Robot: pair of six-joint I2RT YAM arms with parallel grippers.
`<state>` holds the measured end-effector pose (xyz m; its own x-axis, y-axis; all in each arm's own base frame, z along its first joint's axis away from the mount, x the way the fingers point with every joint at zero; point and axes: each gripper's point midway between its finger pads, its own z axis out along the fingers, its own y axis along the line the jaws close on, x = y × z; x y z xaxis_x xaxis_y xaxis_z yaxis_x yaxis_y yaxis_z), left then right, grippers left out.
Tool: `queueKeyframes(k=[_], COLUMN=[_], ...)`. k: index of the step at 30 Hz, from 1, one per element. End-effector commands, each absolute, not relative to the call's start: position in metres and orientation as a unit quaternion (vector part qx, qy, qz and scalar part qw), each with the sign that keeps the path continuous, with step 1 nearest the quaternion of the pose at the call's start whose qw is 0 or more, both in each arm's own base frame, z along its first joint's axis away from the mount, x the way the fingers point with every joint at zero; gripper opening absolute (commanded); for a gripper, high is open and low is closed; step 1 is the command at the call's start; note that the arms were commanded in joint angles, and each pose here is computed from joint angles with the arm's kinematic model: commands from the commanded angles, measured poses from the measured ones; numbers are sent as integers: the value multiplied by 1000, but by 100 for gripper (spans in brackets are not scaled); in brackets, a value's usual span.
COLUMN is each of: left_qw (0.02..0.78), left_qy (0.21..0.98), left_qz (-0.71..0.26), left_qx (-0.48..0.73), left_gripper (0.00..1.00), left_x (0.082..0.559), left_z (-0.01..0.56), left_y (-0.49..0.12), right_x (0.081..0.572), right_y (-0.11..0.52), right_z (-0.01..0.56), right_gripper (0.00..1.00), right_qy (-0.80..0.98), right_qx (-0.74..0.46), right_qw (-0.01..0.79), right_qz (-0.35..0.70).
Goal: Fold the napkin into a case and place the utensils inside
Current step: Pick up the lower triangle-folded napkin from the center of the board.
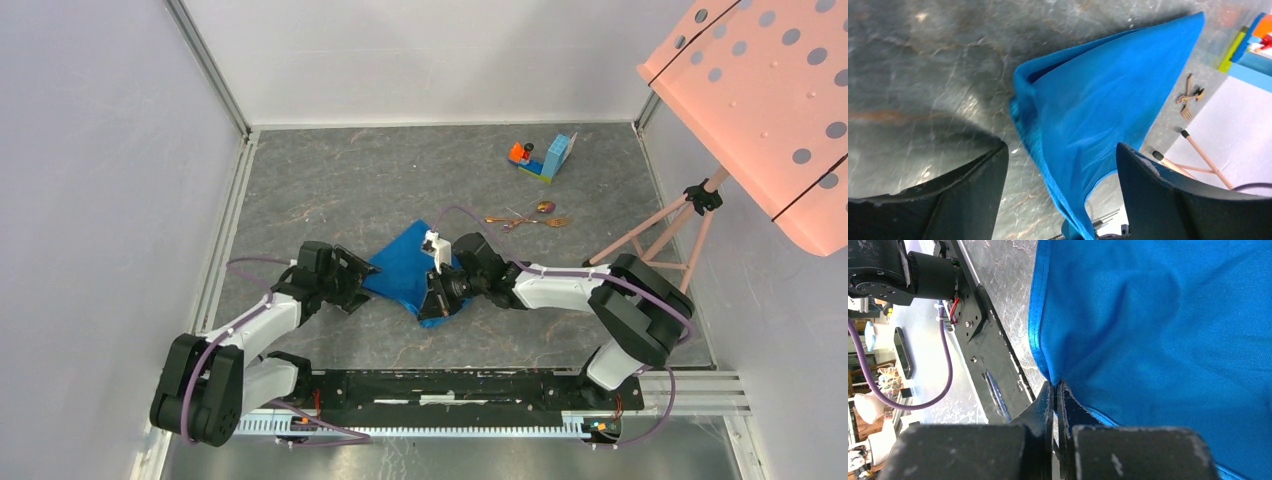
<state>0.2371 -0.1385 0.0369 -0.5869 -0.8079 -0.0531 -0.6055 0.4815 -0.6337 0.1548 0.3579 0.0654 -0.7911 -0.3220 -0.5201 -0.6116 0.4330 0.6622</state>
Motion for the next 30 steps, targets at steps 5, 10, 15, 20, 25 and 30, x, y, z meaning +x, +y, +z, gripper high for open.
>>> queueKeyframes(k=[5,10,15,20,25,30], left_qw=[253,264,287,301,290,280], left_qy=[797,802,817,836,859,879], left_qz=[-361,-351,-312,-261,-225,-163], left_qx=[-413,-404,-390,-376,-357,-351], left_gripper=[71,60,49,28,16,7], left_x=[274,276,271,263,253,246], left_z=[44,40,47,54,58,67], left_y=[-146,-143,-129,-112,-104,-88], right_x=[155,156,152,139,113,88], right_y=[362,358,359,358,369,368], right_z=[92,90,87,78,81,83], right_gripper=[0,0,0,0,0,0], right_qy=[800,801,796,790,768,746], right_qx=[-290,-288,-291,-300,-321,-308], right_qw=[182,184,176,159,137,105], right_qz=[493,492,501,510,536,581])
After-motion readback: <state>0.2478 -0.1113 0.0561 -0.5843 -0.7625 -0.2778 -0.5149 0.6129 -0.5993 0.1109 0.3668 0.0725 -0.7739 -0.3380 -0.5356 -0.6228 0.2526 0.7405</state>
